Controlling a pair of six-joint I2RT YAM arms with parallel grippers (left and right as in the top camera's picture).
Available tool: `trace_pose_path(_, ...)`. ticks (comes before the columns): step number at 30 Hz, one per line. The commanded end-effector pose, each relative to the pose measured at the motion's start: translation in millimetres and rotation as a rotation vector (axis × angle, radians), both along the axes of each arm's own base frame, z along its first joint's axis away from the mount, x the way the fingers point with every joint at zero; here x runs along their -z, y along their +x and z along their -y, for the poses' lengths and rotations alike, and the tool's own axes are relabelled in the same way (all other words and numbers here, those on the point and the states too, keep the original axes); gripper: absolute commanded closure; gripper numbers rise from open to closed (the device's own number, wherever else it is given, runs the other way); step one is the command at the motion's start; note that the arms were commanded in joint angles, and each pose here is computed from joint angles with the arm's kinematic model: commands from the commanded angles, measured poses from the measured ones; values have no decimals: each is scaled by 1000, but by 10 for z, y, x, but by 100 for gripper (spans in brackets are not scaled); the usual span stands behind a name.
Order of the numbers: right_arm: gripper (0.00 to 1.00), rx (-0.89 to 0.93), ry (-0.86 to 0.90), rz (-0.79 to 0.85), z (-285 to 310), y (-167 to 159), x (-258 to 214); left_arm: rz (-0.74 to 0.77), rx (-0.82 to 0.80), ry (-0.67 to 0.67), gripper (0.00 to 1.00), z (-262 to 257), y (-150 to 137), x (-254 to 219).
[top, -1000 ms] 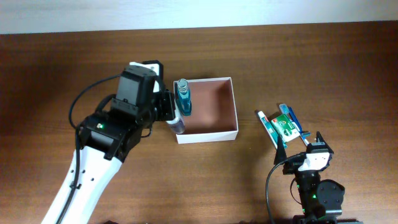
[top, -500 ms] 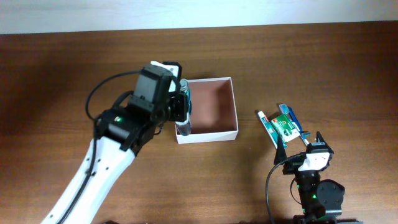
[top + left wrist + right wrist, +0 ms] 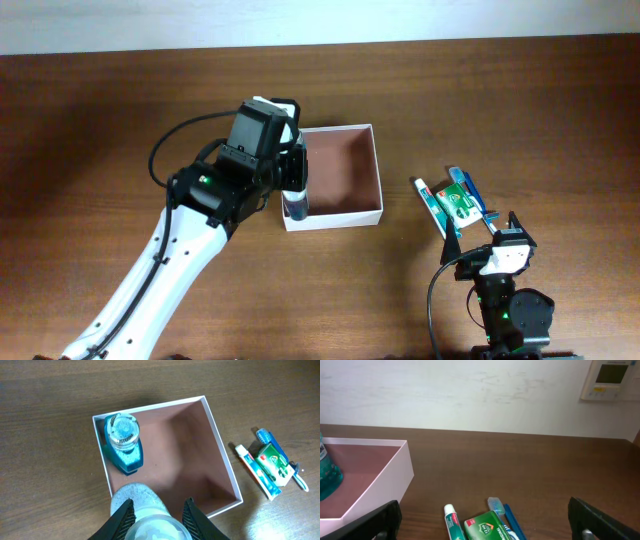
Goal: Pack container
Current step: 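Carry the soap bottle with the left gripper over the box, then lower the soap bottle into the box beside the mouthwash and release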
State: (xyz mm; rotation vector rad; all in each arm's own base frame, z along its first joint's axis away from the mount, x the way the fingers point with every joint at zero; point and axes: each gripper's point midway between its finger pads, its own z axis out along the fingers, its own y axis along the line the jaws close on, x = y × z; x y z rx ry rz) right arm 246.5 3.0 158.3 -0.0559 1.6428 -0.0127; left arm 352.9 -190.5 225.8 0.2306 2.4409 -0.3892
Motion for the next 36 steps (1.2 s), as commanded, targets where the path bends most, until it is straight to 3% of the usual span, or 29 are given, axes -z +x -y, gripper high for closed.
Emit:
trace_pose_path(1, 1, -18, 2, 0, -35, -4, 12, 42, 24, -18, 83, 69, 49, -105)
trace_pose_path(12, 1, -18, 2, 0, -35, -4, 12, 70, -11, 10, 83, 4, 113, -95)
trace_pose_path(36, 2, -18, 2, 0, -35, -4, 12, -40, -8, 68, 83, 44, 176, 446)
